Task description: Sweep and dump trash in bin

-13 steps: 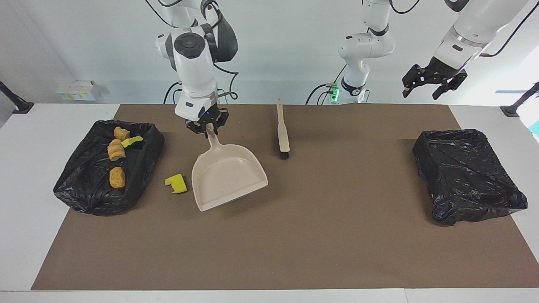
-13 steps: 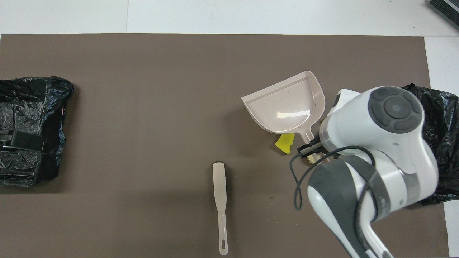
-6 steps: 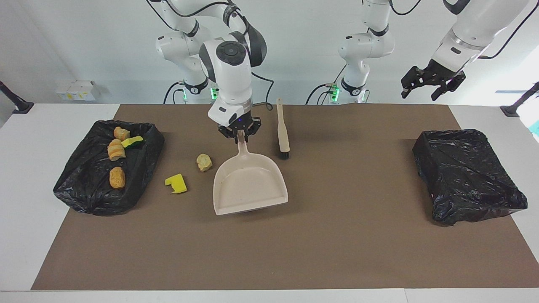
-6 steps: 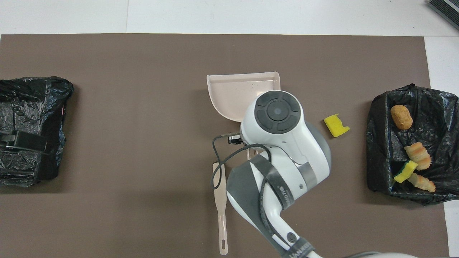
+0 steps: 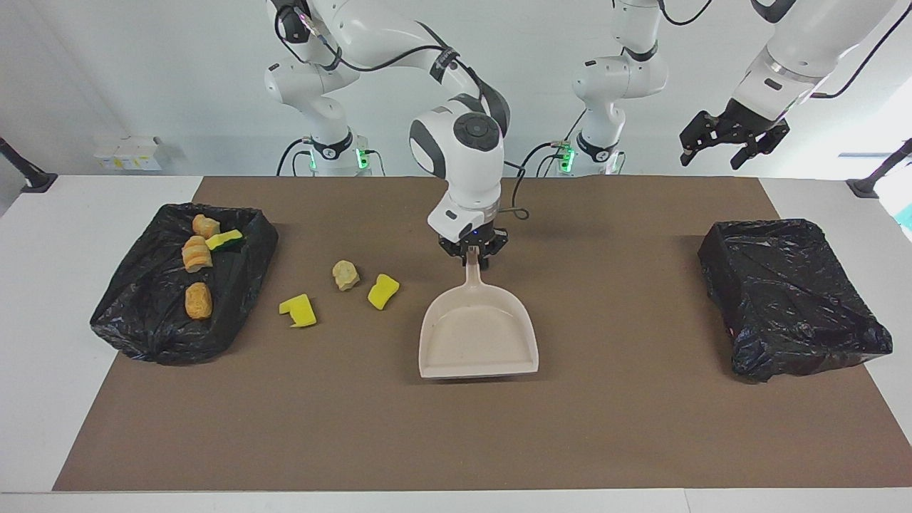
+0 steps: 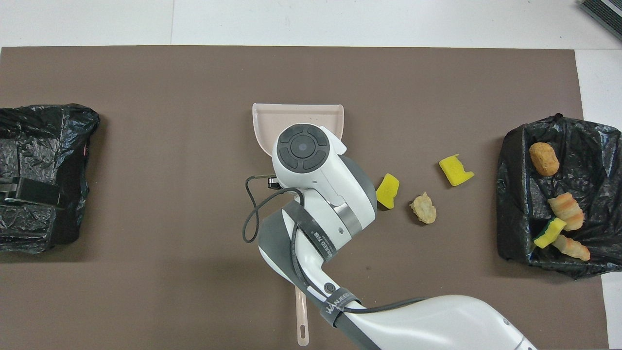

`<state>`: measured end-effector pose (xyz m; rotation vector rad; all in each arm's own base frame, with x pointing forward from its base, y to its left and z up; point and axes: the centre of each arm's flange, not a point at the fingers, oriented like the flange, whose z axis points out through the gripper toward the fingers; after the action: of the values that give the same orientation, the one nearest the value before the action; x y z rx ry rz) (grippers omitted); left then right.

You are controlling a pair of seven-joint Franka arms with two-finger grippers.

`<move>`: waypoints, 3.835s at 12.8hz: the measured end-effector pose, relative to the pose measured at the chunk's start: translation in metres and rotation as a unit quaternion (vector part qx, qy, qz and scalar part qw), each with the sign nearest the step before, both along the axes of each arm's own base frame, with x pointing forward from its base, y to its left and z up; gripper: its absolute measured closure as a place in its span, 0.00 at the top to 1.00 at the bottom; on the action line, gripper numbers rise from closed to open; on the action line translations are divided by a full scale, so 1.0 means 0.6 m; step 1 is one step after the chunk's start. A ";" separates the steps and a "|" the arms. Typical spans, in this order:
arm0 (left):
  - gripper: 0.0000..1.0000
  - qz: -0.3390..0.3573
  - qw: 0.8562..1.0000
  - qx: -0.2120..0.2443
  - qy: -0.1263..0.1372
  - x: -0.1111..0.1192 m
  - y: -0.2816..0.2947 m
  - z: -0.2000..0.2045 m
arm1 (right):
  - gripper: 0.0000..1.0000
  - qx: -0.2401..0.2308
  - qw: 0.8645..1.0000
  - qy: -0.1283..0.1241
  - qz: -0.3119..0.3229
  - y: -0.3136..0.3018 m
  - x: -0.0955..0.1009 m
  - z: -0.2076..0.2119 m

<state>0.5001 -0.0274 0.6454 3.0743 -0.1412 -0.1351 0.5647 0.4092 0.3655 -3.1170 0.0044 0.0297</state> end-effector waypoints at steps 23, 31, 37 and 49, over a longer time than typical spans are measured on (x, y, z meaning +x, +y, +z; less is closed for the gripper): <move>1.00 0.000 1.000 0.000 0.000 0.000 0.000 0.000 | 1.00 -0.001 0.999 0.031 -0.034 0.037 -0.345 0.033; 1.00 0.000 1.000 0.000 0.000 0.000 0.000 0.000 | 0.83 -0.026 0.997 0.046 -0.053 0.021 -0.438 -0.054; 1.00 0.000 1.000 0.000 0.000 0.000 0.000 0.000 | 0.26 -0.024 0.997 0.045 -0.062 0.015 -0.427 -0.050; 1.00 -0.001 0.995 -0.012 -0.096 0.035 -0.153 -0.014 | 0.26 -0.036 0.990 0.075 -0.110 -0.202 -0.290 0.096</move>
<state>0.5213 -0.1192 0.6373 3.0574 -0.1545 0.1606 0.3905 0.2881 0.4230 -3.1568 0.3586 0.2651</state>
